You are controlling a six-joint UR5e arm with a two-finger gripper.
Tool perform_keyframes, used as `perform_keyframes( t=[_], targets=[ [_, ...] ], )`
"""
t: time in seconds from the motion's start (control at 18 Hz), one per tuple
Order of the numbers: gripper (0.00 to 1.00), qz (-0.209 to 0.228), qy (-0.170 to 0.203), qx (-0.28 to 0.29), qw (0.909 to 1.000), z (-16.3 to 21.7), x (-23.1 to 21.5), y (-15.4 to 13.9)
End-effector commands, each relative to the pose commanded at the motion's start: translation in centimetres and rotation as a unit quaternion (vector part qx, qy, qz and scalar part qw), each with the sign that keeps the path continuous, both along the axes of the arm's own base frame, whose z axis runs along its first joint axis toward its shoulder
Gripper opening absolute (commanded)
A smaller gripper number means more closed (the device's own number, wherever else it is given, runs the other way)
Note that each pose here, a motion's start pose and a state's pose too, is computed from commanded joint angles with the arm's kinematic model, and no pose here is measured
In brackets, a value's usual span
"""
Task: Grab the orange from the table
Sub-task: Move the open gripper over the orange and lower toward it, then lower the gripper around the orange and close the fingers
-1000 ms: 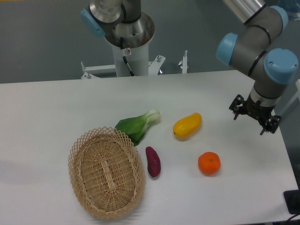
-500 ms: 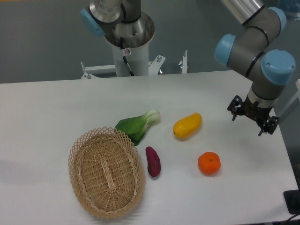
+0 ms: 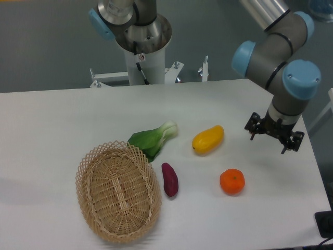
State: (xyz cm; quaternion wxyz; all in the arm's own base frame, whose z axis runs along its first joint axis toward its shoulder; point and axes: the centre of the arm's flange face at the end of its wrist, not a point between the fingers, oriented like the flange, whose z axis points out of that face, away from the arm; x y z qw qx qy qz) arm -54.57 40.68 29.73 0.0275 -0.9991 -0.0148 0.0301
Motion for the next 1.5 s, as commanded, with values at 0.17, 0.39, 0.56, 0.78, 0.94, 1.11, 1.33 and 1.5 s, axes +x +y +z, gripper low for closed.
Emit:
perform_keyframes(
  t=[0.17, 0.39, 0.56, 0.78, 0.94, 1.11, 1.33, 1.5],
  targets=[
    [1.00, -0.006, -0.001, 0.003, 1.0000, 0.2, 2.0, 2.4],
    [1.00, 0.027, -0.017, 0.027, 0.9991, 0.1, 3.2, 4.0],
    [1.00, 0.017, 0.000, 0.039, 0.9991, -1.7, 2.7, 5.5],
    [1.00, 0.010, 0.013, 0.047, 0.9988, -4.0, 2.6, 6.3],
    [1.00, 0.002, 0.012, 0.043, 0.9990, -4.5, 2.7, 6.2],
    [1.00, 0.001, 0.002, 0.040, 0.9992, -5.4, 3.2, 6.0],
    [1.00, 0.000, -0.005, 0.036, 0.9993, -6.0, 3.8, 5.8],
    [1.00, 0.000, -0.007, 0.033, 0.9994, -6.5, 3.8, 5.8]
  ],
)
